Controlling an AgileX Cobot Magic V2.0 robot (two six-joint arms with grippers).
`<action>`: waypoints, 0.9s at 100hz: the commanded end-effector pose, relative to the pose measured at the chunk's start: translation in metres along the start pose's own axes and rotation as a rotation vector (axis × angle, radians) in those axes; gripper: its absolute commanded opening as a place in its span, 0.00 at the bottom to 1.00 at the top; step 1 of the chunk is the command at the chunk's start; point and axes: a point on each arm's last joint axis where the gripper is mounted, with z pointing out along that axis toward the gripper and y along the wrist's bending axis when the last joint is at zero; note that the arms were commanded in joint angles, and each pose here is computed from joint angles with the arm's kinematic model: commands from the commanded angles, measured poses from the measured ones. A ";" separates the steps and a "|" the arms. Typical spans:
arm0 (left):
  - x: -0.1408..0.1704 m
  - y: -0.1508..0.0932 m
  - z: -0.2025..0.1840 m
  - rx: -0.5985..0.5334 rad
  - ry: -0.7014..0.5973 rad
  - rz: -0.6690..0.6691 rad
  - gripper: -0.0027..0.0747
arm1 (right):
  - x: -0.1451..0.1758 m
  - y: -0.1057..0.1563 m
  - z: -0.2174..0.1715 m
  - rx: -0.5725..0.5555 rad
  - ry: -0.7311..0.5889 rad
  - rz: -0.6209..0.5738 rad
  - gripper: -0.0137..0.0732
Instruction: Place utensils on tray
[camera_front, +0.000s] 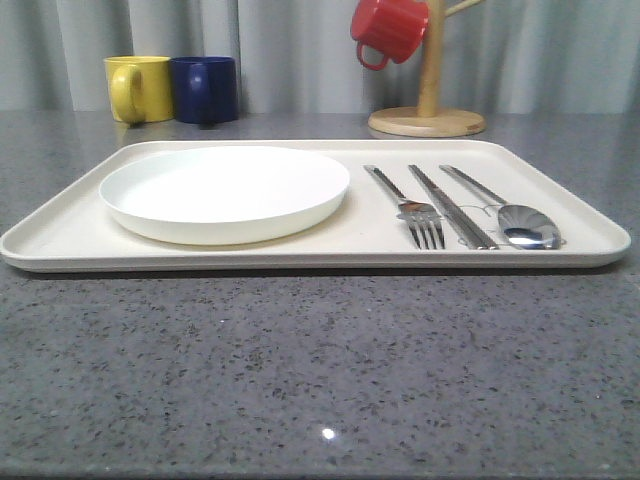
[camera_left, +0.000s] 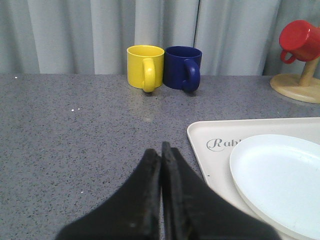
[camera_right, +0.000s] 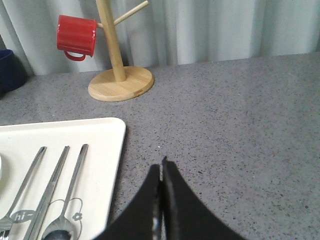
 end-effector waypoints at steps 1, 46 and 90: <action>-0.015 0.002 -0.001 -0.025 -0.101 -0.009 0.01 | -0.015 0.003 -0.002 -0.025 -0.105 -0.020 0.08; -0.015 0.002 -0.001 -0.025 -0.101 -0.009 0.01 | -0.015 0.003 -0.002 -0.027 -0.108 -0.020 0.08; -0.015 0.002 -0.001 -0.025 -0.101 -0.009 0.01 | 0.027 -0.002 -0.028 -0.063 -0.235 -0.111 0.08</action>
